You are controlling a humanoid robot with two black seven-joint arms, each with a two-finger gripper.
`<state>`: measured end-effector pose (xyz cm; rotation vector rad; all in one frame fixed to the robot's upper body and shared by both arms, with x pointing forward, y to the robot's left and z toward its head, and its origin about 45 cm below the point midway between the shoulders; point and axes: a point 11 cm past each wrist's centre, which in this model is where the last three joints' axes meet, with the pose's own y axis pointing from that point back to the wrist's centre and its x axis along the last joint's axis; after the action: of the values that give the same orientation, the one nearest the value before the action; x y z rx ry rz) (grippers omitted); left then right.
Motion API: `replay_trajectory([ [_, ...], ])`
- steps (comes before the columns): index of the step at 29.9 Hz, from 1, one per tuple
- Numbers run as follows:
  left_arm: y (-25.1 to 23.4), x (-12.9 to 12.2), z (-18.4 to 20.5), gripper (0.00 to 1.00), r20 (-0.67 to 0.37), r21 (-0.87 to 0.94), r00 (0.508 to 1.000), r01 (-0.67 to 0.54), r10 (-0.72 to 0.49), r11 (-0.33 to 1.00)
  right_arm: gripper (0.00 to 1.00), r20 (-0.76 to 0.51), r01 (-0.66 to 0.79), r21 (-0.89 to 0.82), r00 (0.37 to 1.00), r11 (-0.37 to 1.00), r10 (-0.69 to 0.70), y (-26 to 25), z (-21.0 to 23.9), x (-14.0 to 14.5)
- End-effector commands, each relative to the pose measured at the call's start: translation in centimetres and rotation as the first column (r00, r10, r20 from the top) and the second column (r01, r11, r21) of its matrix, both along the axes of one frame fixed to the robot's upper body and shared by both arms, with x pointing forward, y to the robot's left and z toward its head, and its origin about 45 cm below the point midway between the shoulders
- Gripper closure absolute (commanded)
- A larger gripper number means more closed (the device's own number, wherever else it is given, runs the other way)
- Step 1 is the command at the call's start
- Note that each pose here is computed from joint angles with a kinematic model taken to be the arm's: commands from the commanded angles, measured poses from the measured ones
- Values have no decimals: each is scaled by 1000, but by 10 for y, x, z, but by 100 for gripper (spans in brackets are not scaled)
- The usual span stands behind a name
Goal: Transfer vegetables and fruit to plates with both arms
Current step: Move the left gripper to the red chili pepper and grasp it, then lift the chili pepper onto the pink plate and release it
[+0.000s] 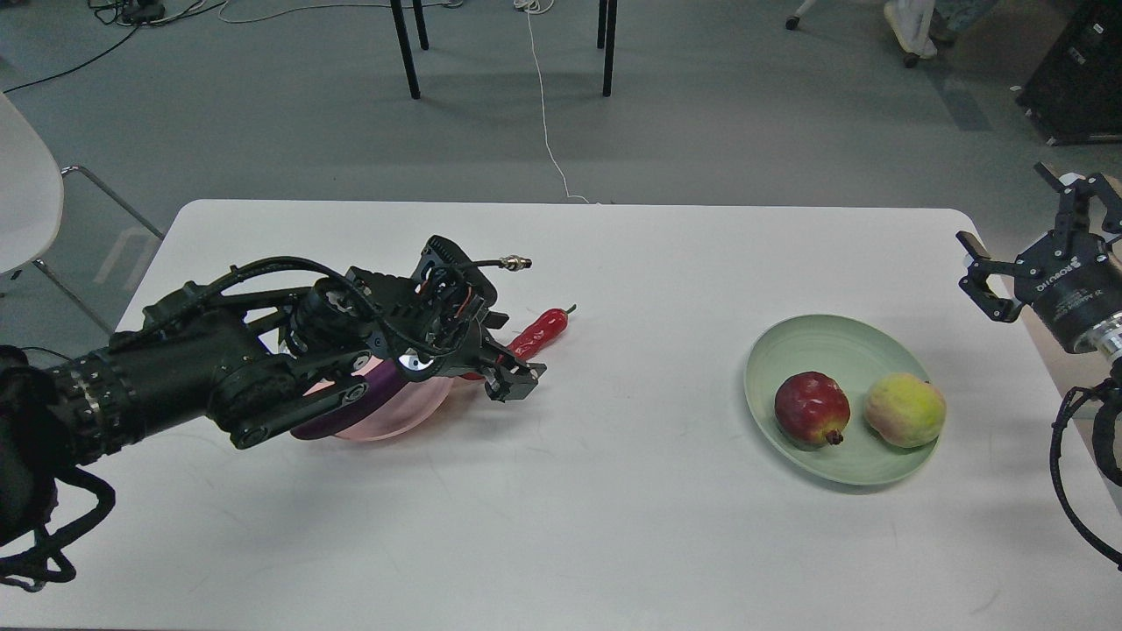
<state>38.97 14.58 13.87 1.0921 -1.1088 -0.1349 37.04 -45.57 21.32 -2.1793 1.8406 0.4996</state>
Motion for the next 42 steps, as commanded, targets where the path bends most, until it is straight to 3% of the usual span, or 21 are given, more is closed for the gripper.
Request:
replay_trajectory([
  [1, 0, -3, -6, 17, -12, 2, 1000, -3, 3, 1000, 1, 1, 0, 0, 1000, 1000, 0, 0, 0, 0],
  [4, 1, -3, -7, 28, -4, 15, 1000, 6, -6, 1000, 1, -1, 0, 0, 1000, 1000, 0, 0, 0, 0],
  [6, 0, -3, -7, 45, 5, 24, 1000, 13, -13, 1000, 1, 0, 1, 2, 1000, 1000, -1, 0, 0, 0],
  [18, -1, -4, -16, 46, -9, 32, 1000, 2, -1, 999, 1, 4, 4, 6, 1000, 1000, -4, 0, 1, 0],
  [23, -2, -7, -18, 61, -16, 28, 1000, 6, -6, 1000, 1, 7, 1, 6, 1000, 1000, -1, 1, 1, 1],
  [31, -13, -7, -9, 74, -8, 4, 1000, 28, -28, 1000, 1, 7, 2, 7, 1000, 1000, -2, 1, 1, 1],
  [38, -20, -2, 54, 79, 84, -77, 992, 99, -93, 992, 1, 10, 5, 6, 1000, 1000, -5, 0, 2, 2],
  [42, 15, 14, 92, 79, 128, -77, 991, 49, -39, 996, 1, 8, 17, -3, 1000, 1000, -17, -5, 2, 2],
])
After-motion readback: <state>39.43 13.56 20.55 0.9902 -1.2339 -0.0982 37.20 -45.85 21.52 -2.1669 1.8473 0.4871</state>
